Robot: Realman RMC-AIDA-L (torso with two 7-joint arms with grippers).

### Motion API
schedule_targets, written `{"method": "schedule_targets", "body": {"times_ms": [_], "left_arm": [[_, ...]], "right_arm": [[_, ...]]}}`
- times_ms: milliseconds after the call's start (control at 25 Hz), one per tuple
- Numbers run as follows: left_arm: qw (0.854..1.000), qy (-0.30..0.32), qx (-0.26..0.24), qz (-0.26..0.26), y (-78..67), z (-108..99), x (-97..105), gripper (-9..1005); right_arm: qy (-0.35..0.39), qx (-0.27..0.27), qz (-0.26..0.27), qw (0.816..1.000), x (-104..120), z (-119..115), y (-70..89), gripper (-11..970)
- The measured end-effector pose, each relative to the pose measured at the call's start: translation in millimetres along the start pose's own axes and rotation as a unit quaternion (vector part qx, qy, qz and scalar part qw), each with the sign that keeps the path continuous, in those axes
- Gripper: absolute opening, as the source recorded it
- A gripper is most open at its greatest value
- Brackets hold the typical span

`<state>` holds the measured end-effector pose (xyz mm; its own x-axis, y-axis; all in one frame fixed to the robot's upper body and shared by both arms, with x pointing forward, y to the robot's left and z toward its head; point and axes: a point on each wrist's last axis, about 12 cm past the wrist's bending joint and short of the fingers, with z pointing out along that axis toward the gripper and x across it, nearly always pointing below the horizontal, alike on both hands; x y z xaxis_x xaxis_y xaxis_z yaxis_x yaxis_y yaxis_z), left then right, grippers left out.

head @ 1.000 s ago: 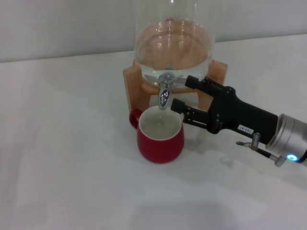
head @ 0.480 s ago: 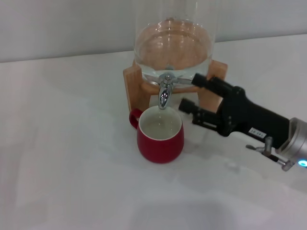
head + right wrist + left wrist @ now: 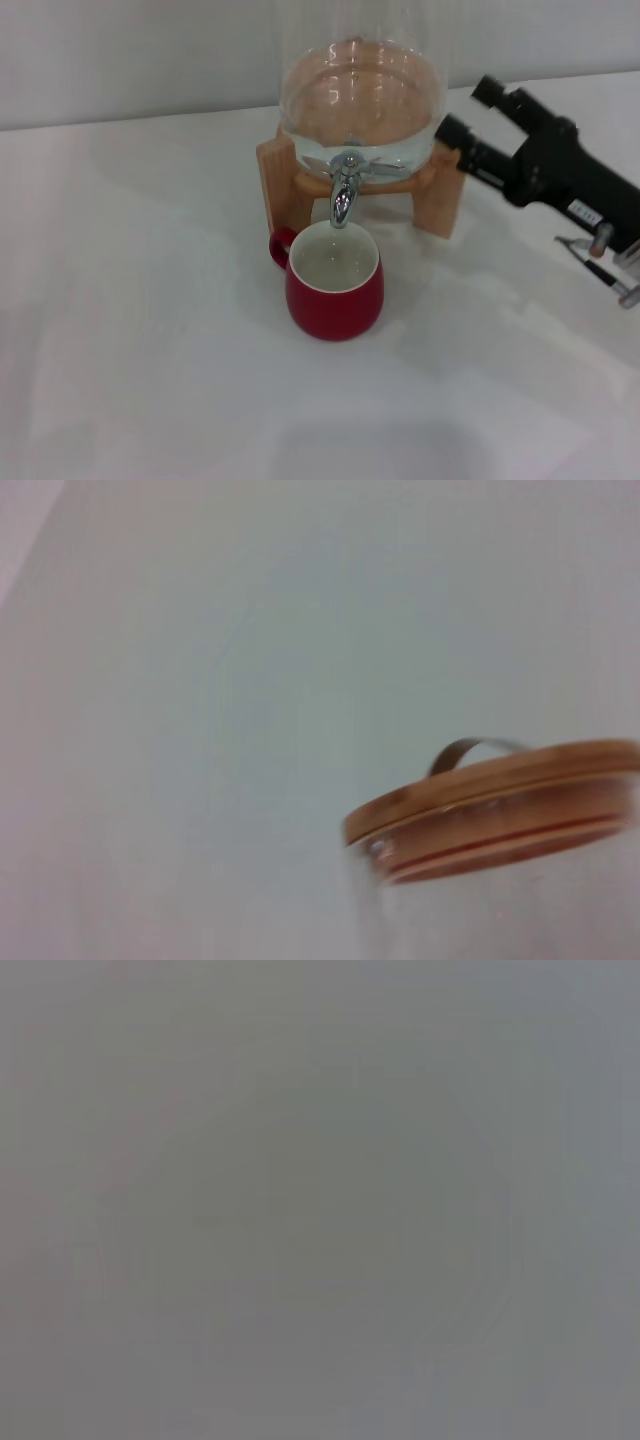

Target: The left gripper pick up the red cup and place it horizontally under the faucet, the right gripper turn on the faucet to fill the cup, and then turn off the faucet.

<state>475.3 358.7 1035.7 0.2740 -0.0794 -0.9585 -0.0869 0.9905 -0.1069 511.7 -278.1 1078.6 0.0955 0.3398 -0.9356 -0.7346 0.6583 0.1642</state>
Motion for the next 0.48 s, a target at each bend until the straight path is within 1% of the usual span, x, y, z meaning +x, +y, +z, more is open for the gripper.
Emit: {"method": "schedule_targets", "body": {"times_ms": [200,320,360,400,480], "left_arm": [[1.000,0.003,-0.001,0.000,0.4,-1.7,0.8,885],[1.000,0.004,-0.002,0.000,0.6,-2.1,1.2,885],[1.000,0.005,-0.002,0.000,0.6,-2.1,1.3,885],[1.000,0.005,-0.002,0.000,0.7,-2.3,1.4,885],[1.000,0.006,-0.003,0.000,0.9,-2.6,1.4,885]], "right_arm": [[-0.013,0.040,-0.009,0.999,-5.4,-2.5,-11.5,850],[-0.015,0.074,-0.014,0.997,-7.7,-5.0,-21.0,848],[-0.015,0.074,-0.014,0.997,-7.7,-5.0,-21.0,848],[-0.017,0.105,-0.019,0.994,-9.9,-6.8,-29.7,848],[-0.022,0.124,-0.027,0.992,-12.6,-8.0,-35.4,847]]}}
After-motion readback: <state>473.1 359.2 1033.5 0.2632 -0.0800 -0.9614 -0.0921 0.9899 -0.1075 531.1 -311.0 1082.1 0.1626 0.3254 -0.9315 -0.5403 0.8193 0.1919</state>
